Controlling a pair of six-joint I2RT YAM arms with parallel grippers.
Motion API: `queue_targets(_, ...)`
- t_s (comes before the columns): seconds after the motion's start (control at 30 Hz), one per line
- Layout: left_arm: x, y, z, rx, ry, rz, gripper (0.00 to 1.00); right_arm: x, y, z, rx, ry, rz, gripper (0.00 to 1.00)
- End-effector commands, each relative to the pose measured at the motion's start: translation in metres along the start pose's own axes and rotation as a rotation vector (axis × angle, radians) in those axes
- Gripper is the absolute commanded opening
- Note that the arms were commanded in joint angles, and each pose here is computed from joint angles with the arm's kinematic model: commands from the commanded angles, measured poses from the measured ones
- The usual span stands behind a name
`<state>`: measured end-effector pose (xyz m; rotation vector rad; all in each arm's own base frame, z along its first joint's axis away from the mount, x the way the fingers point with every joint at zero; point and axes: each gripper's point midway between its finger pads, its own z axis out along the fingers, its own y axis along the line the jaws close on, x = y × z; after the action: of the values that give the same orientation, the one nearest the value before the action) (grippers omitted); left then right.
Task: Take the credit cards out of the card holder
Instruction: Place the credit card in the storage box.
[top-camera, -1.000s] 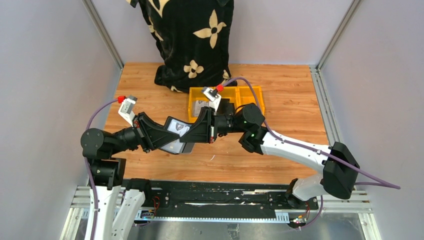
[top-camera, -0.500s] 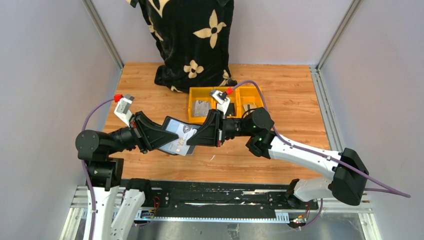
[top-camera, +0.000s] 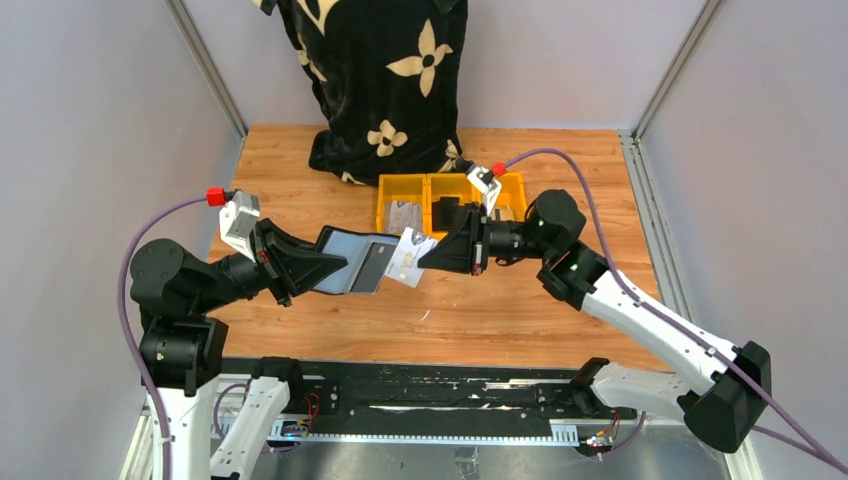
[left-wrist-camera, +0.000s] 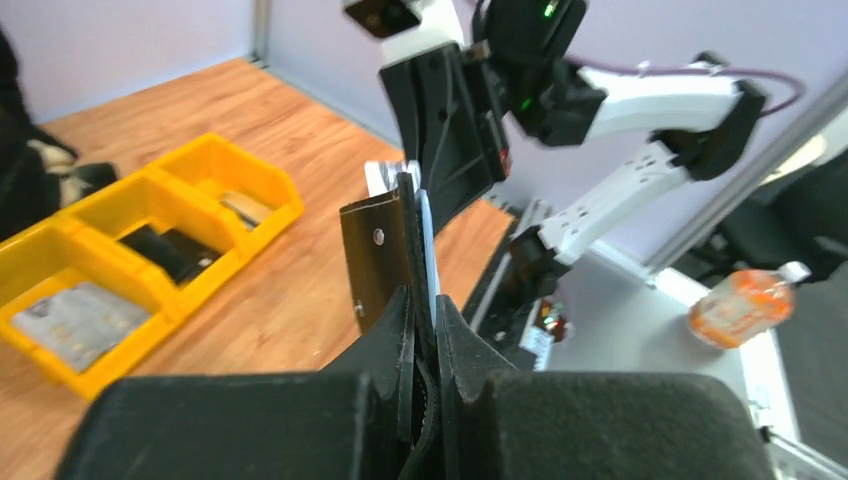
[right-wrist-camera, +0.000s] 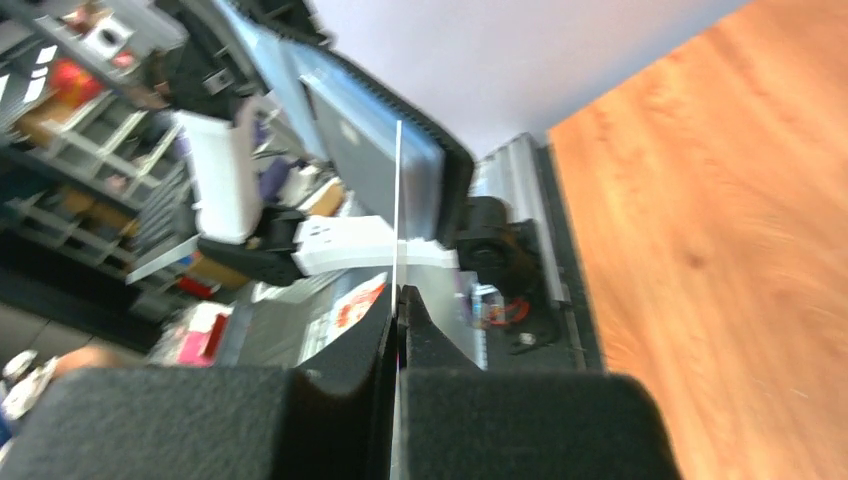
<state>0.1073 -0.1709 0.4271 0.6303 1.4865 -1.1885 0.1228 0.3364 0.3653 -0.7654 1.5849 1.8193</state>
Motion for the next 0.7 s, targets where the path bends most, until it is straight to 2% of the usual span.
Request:
queue_targets(0.0, 0.023, 0.035, -0.009, -0.158, 0.094, 0.140, 0.00, 0.004, -0.050, -0.040, 0.261, 0.095, -0.013, 0.00)
queue_targets(0.2, 0.039, 0.040, -0.019, -0.177, 0.172, 0.260, 0.00, -0.019, -0.139, -0.122, 0.742, 0.104, -0.035, 0.00)
queue_targets(0.27, 0.041, 0.037, -0.020, -0.165, 0.175, 0.278, 0.00, -0.026, -0.160, -0.134, 0.816, 0.111, -0.015, 0.00)
queue_targets(0.4, 0.046, 0.032, -0.021, -0.134, 0.181, 0.282, 0.00, -0.037, -0.190, -0.108, 0.776, 0.132, 0.005, 0.00)
queue_targets(0.67, 0.054, 0.016, -0.020, -0.040, 0.185, 0.255, 0.00, -0.028, -0.285, -0.037, 0.835, 0.310, 0.065, 0.00)
